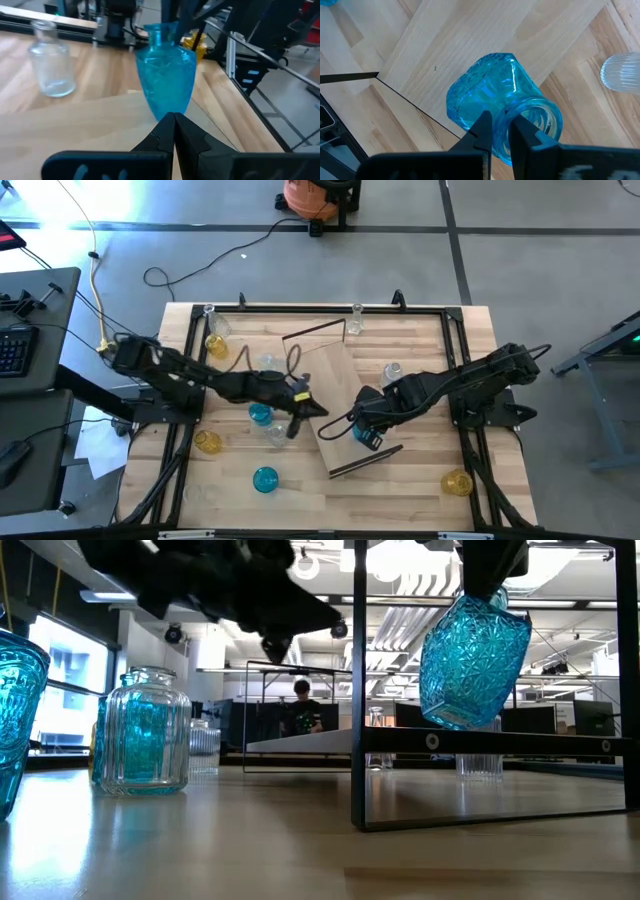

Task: Sort vases onto shelf
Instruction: Put the blue crystal vase on the shelf

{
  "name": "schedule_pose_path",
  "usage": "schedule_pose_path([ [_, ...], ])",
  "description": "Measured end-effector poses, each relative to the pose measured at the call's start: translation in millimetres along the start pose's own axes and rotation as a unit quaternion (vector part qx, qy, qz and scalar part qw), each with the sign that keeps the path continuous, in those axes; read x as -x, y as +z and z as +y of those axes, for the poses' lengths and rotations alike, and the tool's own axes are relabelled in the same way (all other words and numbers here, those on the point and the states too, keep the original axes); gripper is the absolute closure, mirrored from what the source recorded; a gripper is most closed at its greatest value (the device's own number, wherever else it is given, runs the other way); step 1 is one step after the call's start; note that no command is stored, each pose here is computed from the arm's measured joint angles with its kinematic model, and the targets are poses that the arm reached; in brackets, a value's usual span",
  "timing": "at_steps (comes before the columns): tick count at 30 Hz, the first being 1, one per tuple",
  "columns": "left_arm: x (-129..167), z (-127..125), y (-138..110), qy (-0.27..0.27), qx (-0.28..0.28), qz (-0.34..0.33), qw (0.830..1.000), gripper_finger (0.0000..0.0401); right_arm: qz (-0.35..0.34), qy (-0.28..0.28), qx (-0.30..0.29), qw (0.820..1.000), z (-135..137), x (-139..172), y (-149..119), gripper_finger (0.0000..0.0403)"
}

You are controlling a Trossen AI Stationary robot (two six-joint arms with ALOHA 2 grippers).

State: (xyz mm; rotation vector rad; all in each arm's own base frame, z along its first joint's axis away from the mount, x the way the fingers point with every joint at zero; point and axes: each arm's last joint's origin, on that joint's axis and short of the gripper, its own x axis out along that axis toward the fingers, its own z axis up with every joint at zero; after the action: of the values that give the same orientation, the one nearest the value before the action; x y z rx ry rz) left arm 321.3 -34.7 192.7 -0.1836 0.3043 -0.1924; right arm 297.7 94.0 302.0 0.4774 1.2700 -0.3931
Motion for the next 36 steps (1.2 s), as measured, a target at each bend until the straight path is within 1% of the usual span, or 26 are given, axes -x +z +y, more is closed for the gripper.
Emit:
schedule_pose_path([
  [5, -26, -13, -2, -0.02, -0.007, 0.002, 1.0, 0.0398, -0.001, -0.001, 0.004, 1.0, 0, 0, 0, 0.0391],
  [9, -43, -23, -7, -0.004, 0.001, -0.037, 0.999, 0.0398, -0.003, -0.003, 0.004, 1.0, 0, 0, 0, 0.0391],
  [12, -52, -26, -13, 0.023, 0.018, -0.071, 0.997, 0.0398, -0.003, -0.003, -0.002, 1.0, 0, 0, 0, 0.0391],
  [14, -57, -27, -17, 0.035, 0.027, -0.08, 0.996, 0.0398, -0.004, -0.004, -0.002, 1.0, 0, 0, 0, 0.0391],
  [18, -64, -27, -25, 0.045, 0.04, -0.072, 0.996, 0.0398, -0.005, -0.007, -0.004, 1.0, -1, 0, 0, 0.0391],
  [20, -69, -28, -27, 0.044, 0.051, -0.072, 0.995, 0.0398, -0.009, -0.011, -0.005, 1.0, -1, 0, 0, 0.0391],
  [25, -77, -31, -29, 0.047, 0.056, -0.075, 0.994, 0.0398, -0.011, -0.013, -0.005, 1.0, -1, 0, 0, 0.0391],
  [29, -78, -31, -32, 0.037, 0.074, -0.066, 0.994, 0.0398, -0.011, -0.012, -0.006, 1.0, -1, 0, 0, 0.0391],
  [36, -82, -28, -44, 0.041, 0.088, -0.049, 0.994, 0.0398, -0.01, -0.005, -0.006, 1.0, 0, 0, 1, 0.0391],
])
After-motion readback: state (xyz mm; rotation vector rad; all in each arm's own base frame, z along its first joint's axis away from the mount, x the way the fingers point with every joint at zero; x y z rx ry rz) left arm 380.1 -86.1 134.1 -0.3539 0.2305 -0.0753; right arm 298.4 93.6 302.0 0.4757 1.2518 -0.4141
